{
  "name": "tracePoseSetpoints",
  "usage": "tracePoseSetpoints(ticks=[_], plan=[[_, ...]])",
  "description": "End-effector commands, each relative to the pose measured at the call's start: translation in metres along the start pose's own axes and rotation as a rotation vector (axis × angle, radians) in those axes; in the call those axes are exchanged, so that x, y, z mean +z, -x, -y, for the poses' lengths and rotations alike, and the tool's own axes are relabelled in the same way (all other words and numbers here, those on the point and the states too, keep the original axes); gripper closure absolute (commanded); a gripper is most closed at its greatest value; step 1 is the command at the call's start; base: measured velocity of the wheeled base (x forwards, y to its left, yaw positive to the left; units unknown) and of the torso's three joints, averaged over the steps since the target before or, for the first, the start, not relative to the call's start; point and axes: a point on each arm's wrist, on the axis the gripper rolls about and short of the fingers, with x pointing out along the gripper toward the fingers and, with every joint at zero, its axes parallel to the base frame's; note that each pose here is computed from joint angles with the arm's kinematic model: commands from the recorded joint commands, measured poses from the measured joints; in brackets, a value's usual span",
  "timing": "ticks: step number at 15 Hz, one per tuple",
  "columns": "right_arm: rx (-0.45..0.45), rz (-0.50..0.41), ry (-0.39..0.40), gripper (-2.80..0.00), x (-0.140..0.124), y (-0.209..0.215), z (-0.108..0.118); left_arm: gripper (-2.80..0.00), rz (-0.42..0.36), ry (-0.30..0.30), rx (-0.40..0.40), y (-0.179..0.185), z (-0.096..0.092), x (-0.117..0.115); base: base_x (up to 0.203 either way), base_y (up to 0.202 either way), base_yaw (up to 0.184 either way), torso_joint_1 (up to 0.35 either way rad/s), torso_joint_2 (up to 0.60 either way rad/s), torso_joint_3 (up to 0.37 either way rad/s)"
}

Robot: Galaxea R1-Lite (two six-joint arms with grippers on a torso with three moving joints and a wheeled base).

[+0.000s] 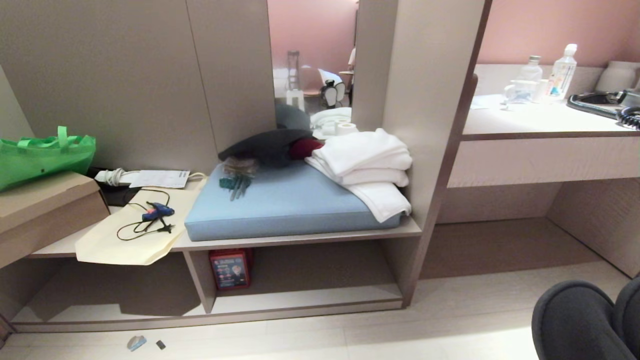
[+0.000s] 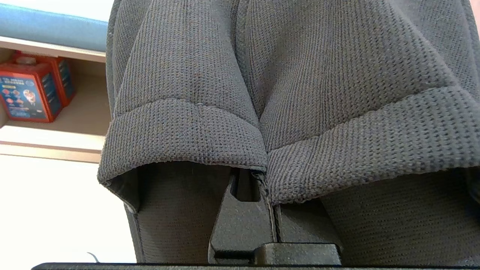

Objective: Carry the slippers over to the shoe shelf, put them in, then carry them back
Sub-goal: Place the slippers on the floor

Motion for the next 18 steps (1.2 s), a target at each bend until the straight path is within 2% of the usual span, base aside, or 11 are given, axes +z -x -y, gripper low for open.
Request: tracePoseSetpoints(ticks=[1, 12, 18], plan=[[0.001, -0.002, 0.001, 0.0, 0.0, -0.0001, 0.0, 0.0, -0.007, 0.0, 0.001, -0.0005, 0.0, -0.0021, 0.0, 0.0, 0.0, 0.011, 0.0, 0.052], [0.001, -0.002, 0.001, 0.0, 0.0, -0.0001, 0.0, 0.0, -0.008, -0.003, 0.001, -0.0006, 0.0, -0.0021, 0.0, 0.0, 0.0, 0.001, 0.0, 0.006], [0.001, -0.002, 0.001, 0.0, 0.0, -0.0001, 0.0, 0.0, -0.008, -0.003, 0.001, -0.0006, 0.0, -0.0021, -0.001, -0.171, -0.001, 0.001, 0.0, 0.004]])
